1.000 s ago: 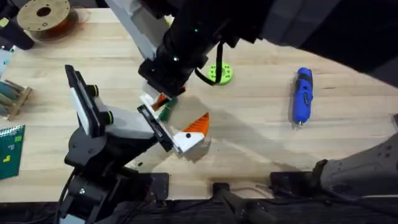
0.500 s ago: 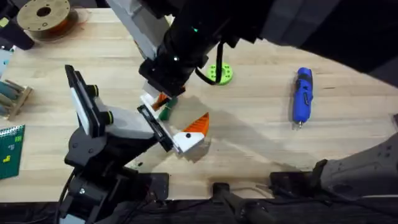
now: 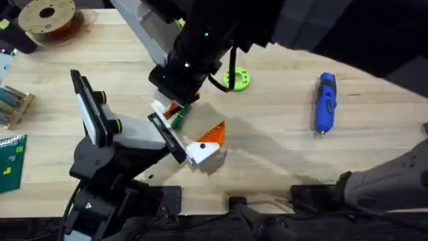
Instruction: Pick up the gripper from the table and insert it into the empty holder that is missing its gripper. Then pick up a screw, insert it into the mounting hole, and use the screwdriver to tighten it. Finally, clean up the table by picking up the vegetable and placing it into the bucket.
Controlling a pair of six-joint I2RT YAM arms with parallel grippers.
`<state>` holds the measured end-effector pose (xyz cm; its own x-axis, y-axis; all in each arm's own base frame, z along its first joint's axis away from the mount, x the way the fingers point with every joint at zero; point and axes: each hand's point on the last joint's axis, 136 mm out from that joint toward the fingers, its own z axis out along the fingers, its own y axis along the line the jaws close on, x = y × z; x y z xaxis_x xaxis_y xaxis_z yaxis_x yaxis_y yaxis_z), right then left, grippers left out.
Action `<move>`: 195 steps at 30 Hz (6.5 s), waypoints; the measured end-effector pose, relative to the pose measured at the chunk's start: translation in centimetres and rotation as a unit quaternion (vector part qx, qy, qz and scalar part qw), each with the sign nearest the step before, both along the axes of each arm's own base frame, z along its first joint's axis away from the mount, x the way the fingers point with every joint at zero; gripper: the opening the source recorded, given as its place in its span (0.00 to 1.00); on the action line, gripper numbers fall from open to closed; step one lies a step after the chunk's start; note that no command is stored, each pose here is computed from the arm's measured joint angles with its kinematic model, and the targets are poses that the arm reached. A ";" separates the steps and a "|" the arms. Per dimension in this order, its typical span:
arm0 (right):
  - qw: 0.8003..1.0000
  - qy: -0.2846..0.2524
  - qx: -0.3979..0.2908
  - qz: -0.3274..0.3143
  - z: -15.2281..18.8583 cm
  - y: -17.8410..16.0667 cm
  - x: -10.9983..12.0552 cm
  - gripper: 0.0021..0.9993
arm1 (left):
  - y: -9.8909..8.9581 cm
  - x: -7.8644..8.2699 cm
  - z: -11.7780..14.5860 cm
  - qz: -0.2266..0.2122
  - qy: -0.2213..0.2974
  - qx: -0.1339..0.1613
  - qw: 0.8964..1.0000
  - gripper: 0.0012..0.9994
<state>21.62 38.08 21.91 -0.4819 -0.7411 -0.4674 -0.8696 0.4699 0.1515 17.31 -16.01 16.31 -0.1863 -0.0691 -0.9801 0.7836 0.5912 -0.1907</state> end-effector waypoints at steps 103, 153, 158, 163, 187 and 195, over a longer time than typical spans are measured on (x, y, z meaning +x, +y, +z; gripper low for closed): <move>0.979 0.024 0.147 -0.141 4.0 -17.3 -6.4 0.88 | 0.0 0.0 0.0 -0.001 -0.004 0.002 1.000 0.28; 0.819 0.041 -0.067 -0.568 -7.2 -46.4 7.4 0.99 | 0.0 0.0 0.0 -0.001 -0.005 0.004 1.000 0.01; 0.828 0.110 -0.065 -0.546 -11.1 -45.8 8.0 0.99 | 0.0 0.0 0.0 -0.001 -0.005 0.004 1.000 0.01; 0.827 0.150 -0.068 -0.538 -14.4 -45.8 8.7 0.99 | 0.0 0.0 0.0 0.000 -0.005 0.004 1.000 0.01; 0.828 0.169 -0.078 -0.530 -17.7 -45.5 9.9 0.99 | 0.0 0.0 0.0 0.000 -0.005 0.004 1.000 0.01; 0.832 0.167 -0.085 -0.522 -17.8 -45.0 10.0 0.91 | 0.0 0.0 0.0 0.000 -0.005 0.004 1.000 0.01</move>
